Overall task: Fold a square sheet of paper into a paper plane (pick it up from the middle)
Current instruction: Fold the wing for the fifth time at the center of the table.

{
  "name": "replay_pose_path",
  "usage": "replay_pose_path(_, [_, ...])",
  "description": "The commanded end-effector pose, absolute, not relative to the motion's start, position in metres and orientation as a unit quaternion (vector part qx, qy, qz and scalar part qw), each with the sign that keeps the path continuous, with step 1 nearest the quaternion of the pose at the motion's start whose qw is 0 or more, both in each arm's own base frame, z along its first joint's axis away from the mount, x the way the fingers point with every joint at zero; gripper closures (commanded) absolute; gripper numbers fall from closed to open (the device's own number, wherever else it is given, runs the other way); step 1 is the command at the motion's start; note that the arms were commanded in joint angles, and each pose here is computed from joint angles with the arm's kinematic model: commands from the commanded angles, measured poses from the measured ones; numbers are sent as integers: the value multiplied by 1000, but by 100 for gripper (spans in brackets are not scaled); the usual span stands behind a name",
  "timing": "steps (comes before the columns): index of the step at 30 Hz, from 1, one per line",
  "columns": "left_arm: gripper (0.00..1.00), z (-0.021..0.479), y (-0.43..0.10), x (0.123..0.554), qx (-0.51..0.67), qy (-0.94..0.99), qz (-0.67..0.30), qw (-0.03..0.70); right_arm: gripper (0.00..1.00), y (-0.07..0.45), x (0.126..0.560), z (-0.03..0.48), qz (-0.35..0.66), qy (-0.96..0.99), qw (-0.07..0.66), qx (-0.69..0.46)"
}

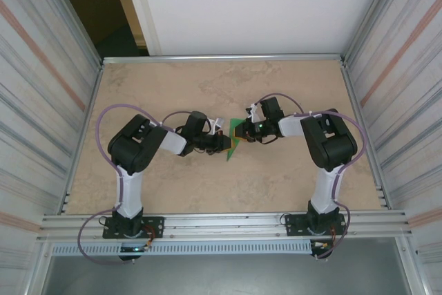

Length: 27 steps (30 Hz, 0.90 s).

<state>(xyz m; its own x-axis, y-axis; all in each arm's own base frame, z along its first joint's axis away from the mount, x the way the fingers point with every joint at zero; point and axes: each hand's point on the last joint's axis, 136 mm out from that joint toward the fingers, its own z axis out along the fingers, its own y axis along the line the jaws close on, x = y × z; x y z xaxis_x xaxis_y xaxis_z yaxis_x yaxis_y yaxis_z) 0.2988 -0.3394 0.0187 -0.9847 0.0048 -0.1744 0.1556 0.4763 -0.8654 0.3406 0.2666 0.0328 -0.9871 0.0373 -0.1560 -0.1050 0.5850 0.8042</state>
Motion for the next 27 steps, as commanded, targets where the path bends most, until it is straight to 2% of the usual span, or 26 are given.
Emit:
replay_pose_path(1, [97,-82,-283,258,-25,931,-363,-10,80,271,344,33,461,884,71,-22])
replay_pose_path(12, [92,-70,-286,263,-17,930,-368,-1,79,269,342,18,445,894,56,-14])
replay_pose_path(19, [85,-32,-294,274,-1,921,-388,27,79,265,340,8,429,902,48,-6])
replay_pose_path(23, [78,-13,-294,276,0,919,-393,41,79,266,338,5,425,904,44,-6])
replay_pose_path(27, [76,8,-295,274,7,913,-403,60,78,266,338,4,423,905,43,-7])
